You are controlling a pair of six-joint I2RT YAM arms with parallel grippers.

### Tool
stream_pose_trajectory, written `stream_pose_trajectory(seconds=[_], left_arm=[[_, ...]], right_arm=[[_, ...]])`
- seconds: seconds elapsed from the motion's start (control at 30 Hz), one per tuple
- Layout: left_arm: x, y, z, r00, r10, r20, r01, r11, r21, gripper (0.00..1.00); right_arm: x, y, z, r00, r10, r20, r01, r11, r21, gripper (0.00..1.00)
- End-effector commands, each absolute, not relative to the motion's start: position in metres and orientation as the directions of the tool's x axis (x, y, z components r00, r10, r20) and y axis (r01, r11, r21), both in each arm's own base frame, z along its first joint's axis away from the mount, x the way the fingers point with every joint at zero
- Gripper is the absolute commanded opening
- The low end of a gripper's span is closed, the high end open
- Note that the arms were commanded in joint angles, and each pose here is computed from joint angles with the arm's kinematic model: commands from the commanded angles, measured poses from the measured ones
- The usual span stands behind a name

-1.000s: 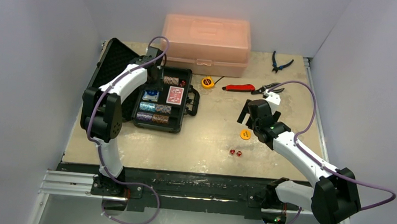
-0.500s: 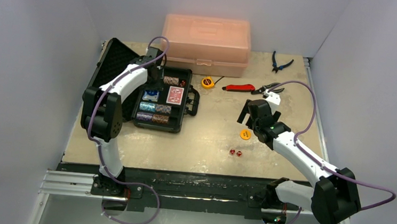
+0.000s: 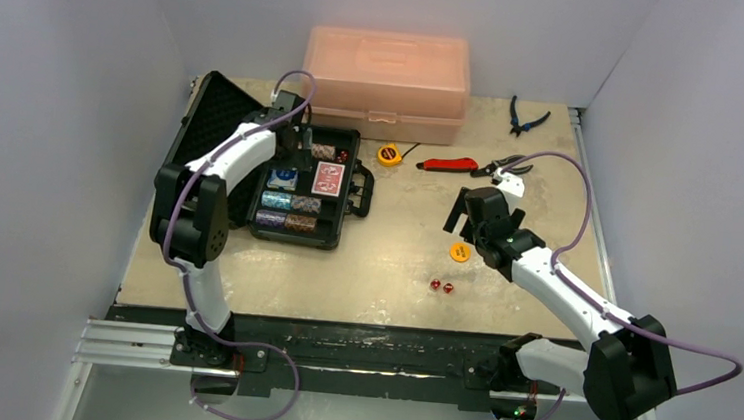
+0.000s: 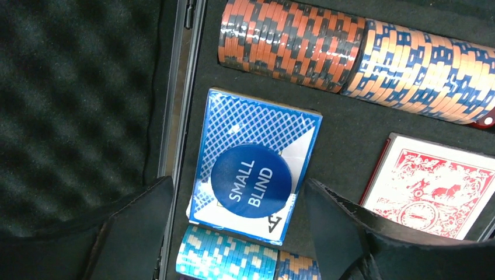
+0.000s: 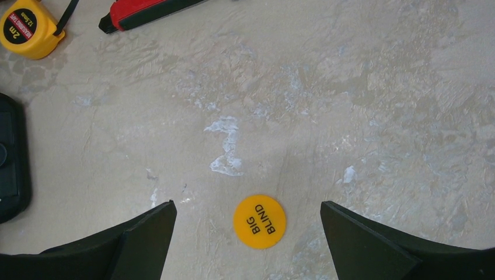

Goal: Pack up texas hold em set

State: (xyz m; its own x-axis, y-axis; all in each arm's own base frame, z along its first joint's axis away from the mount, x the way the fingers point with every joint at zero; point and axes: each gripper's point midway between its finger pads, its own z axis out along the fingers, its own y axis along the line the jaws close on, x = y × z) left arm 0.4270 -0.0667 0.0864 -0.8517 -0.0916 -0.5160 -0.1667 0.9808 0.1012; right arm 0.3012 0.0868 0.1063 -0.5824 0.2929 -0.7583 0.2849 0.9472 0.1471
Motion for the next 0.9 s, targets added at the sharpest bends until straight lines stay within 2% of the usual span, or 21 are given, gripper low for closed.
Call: stream_pose_trajectory(seconds=[0.0,0.37,0.63,0.87], left_arm=[[0.432,-0.060,0.123,-0.782,-0.123,-0.612,-0.210,0.975,0.072,0.84],[0.401,-0.053,0.171,-0.713,-0.162,-0.682,-0.234,0.972,0.014,1.00],[0.369,-0.063,0.211,-0.663,-0.191,-0.724,-0.171,0.980,-0.102,1.00],[0.336,-0.062,0.242,-0.628,-0.176,-0.758,-0.113,0.984,-0.136,1.00]], right_arm=[[0.304,0.087,0.115,-0.554,0.296,-0.778,0.272,0.948,0.167,0.99],[0.303,0.098,0.122,-0.553,0.302,-0.777,0.217,0.952,0.215,0.99],[0.300,0.098,0.121,-0.564,0.313,-0.765,0.229,0.948,0.219,0.99],[0.298,0.097,0.126,-0.561,0.325,-0.762,0.234,0.944,0.231,0.99]])
